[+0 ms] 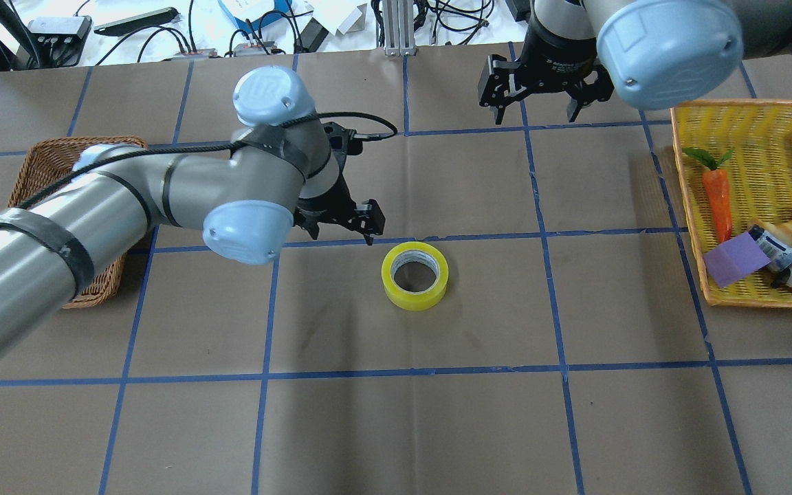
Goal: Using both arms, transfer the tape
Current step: 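Grasp the tape roll with the left gripper while the right arm withdraws, then carry the tape roll with the left gripper and lower it into the wicker basket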
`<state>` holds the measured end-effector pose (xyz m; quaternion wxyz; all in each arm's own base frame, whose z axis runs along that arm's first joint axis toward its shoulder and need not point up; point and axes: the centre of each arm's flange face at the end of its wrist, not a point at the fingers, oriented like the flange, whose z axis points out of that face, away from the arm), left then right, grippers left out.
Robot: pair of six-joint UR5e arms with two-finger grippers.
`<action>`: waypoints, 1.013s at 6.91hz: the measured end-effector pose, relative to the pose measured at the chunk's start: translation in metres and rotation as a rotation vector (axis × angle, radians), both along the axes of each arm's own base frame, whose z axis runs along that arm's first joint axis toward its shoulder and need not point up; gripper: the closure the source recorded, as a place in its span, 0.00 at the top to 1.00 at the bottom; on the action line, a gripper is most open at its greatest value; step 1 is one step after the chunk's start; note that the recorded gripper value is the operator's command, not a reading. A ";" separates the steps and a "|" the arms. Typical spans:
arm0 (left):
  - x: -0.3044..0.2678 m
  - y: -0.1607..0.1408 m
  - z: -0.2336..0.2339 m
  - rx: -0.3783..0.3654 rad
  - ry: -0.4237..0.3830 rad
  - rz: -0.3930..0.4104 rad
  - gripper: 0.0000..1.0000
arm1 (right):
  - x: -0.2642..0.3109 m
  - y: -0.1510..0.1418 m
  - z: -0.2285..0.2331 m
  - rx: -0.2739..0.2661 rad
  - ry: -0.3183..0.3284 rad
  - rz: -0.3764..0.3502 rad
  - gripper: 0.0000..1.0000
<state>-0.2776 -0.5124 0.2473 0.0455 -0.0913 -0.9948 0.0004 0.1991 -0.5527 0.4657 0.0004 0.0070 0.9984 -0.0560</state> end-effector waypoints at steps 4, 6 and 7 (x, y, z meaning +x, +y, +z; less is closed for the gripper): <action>-0.040 0.009 -0.074 0.037 0.021 0.070 0.67 | -0.030 -0.002 -0.004 0.038 0.021 0.079 1.00; -0.041 0.010 -0.079 0.038 0.029 -0.012 0.36 | -0.050 -0.004 -0.008 0.058 0.017 0.086 1.00; -0.041 0.010 -0.078 0.032 0.027 -0.039 0.06 | -0.049 -0.003 -0.006 0.055 0.016 0.088 1.00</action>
